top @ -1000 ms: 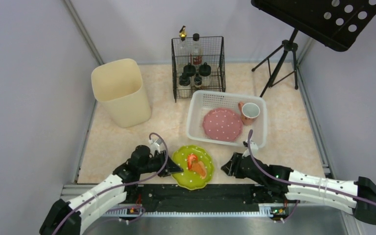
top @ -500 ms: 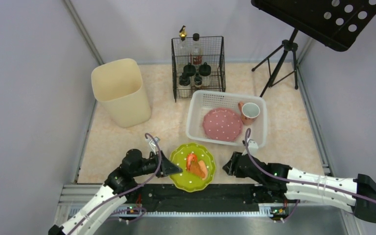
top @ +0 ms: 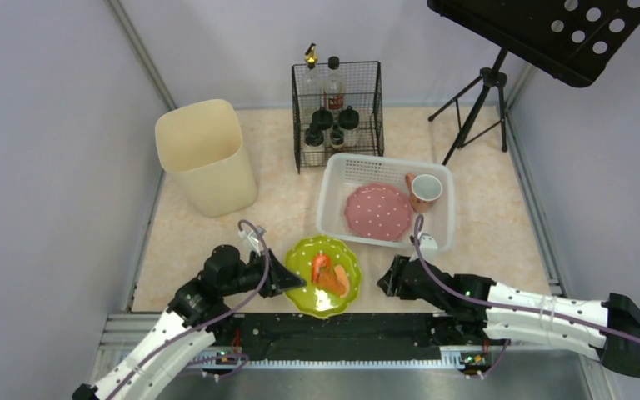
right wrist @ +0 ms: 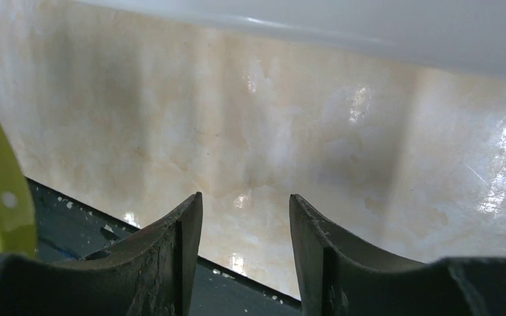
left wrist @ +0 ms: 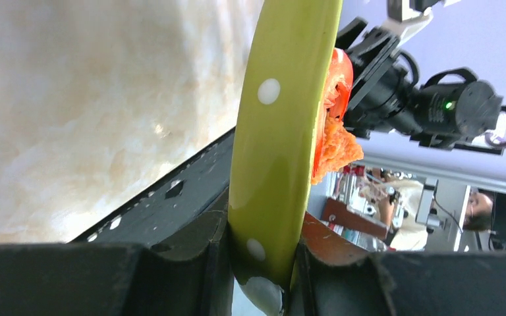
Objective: Clear the kitchen counter
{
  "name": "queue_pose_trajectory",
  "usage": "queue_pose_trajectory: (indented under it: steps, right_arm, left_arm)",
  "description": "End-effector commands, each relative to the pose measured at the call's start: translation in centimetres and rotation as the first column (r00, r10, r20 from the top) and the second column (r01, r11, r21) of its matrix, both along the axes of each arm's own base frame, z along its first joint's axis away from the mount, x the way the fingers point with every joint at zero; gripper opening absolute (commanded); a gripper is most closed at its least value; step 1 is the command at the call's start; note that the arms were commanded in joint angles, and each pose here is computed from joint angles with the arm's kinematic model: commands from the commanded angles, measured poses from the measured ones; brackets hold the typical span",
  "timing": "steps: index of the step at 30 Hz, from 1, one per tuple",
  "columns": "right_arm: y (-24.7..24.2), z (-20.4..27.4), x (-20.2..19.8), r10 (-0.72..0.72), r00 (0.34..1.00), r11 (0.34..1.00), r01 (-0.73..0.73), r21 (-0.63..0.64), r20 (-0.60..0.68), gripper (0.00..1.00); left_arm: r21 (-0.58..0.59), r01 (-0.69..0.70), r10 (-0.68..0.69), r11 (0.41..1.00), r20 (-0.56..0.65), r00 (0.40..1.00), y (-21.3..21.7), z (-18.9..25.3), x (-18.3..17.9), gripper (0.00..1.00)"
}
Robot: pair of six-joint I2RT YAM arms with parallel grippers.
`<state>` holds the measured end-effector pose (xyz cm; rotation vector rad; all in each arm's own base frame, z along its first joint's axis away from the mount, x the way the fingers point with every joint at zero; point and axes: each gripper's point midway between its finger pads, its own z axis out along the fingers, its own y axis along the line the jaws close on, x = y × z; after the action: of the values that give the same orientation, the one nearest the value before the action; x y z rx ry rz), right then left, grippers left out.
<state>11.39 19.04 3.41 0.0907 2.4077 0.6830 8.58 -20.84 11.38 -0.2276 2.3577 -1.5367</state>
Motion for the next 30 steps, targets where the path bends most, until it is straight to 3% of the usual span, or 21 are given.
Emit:
queue_pose_trajectory:
  steps: [1,13,25,30]
  right_arm:
    - [1.3,2.6,0.6,0.019,0.999,0.999,-0.02,0.037,0.047,0.51]
    - [1.3,3.0,0.6,0.035,0.997,0.998,-0.037,0.044,0.063,0.51]
    - [1.6,3.6,0.4,0.067,0.995,0.996,-0.072,0.06,0.077,0.51]
    - [1.8,3.8,0.2,0.084,0.993,0.994,-0.089,0.07,0.078,0.51]
  left_arm:
    - [-0.156,-0.023,0.065,0.987,0.27,0.961,-1.1,11.0,2.9,0.0]
    - [-0.237,-0.043,0.13,0.97,0.366,0.922,-1.9,19.3,7.6,0.0]
    - [-0.365,-0.143,0.298,0.92,0.415,0.86,1.6,29.5,15.4,0.0]
    - [-0.372,-0.221,0.371,0.902,0.399,0.839,4.5,31.9,19.0,0.0]
